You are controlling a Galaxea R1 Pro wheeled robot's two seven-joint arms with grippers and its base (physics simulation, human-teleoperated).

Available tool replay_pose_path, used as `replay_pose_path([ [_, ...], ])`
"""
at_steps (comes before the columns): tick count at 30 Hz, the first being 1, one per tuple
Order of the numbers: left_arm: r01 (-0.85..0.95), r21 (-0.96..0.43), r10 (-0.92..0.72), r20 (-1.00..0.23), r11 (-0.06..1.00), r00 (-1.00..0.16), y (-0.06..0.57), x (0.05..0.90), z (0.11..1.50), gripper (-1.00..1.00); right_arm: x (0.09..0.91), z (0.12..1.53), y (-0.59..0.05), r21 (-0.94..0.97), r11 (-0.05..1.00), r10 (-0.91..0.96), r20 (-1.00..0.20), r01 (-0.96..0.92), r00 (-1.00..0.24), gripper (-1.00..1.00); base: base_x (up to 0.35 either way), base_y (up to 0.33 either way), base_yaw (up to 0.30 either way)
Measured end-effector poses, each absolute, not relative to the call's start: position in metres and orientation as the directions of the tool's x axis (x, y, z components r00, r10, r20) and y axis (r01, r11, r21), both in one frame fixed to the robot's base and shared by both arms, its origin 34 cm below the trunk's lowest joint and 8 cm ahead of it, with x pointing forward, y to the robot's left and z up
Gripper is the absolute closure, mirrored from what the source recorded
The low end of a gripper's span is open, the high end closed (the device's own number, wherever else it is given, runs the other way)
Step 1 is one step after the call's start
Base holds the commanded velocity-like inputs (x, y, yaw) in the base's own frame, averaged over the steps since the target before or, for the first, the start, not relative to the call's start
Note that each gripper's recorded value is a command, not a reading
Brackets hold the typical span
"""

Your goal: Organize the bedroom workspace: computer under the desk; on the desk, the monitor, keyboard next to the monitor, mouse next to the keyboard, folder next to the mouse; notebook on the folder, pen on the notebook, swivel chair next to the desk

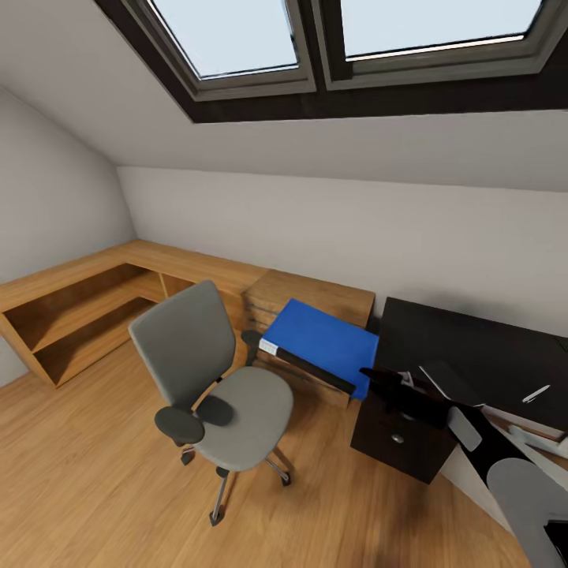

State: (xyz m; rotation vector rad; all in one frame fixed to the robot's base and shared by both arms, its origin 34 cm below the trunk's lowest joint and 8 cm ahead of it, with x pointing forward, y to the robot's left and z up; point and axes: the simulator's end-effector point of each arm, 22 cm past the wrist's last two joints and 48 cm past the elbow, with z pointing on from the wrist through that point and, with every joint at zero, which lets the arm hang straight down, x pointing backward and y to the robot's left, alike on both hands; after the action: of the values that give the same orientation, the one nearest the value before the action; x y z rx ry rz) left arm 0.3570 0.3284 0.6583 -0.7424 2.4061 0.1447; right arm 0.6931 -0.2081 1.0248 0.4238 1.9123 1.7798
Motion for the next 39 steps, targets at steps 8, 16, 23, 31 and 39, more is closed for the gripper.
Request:
replay_pose_path([
  [8, -0.543, -0.072, -0.476, -0.585, 0.837, -0.656, 0.329, 0.357, 0.658, -1.0, 0.694, 1.024, -0.212, 0.99, 0.115, 0.535, -0.131, -0.082, -0.835, 1.0, 0.0, 0.0, 0.0],
  [16, -0.543, -0.072, -0.477, -0.585, 0.836, -0.656, 0.328, 0.357, 0.658, -1.0, 0.702, 1.039, -0.235, 0.972, 0.201, 0.522, -0.213, -0.123, -0.826, 1.0, 0.0, 0.0, 0.0],
  [23, -0.543, -0.073, -0.477, -0.584, 0.836, -0.656, 0.327, 0.357, 0.658, -1.0, 0.702, 1.034, -0.253, 0.961, 0.262, 0.517, -0.219, -0.091, -0.828, 1.0, 0.0, 0.0, 0.0],
  [31, -0.543, -0.074, -0.477, -0.585, 0.836, -0.656, 0.327, 0.357, 0.658, -1.0, 0.703, 1.033, -0.265, 0.958, 0.277, 0.53, -0.217, -0.074, -0.82, 1.0, 0.0, 0.0, 0.0],
  [39, -0.543, -0.074, -0.477, -0.585, 0.836, -0.656, 0.327, 0.357, 0.658, -1.0, 0.703, 1.034, -0.274, 0.957, 0.281, 0.54, -0.219, -0.072, -0.813, 1.0, 0.0, 0.0, -0.03],
])
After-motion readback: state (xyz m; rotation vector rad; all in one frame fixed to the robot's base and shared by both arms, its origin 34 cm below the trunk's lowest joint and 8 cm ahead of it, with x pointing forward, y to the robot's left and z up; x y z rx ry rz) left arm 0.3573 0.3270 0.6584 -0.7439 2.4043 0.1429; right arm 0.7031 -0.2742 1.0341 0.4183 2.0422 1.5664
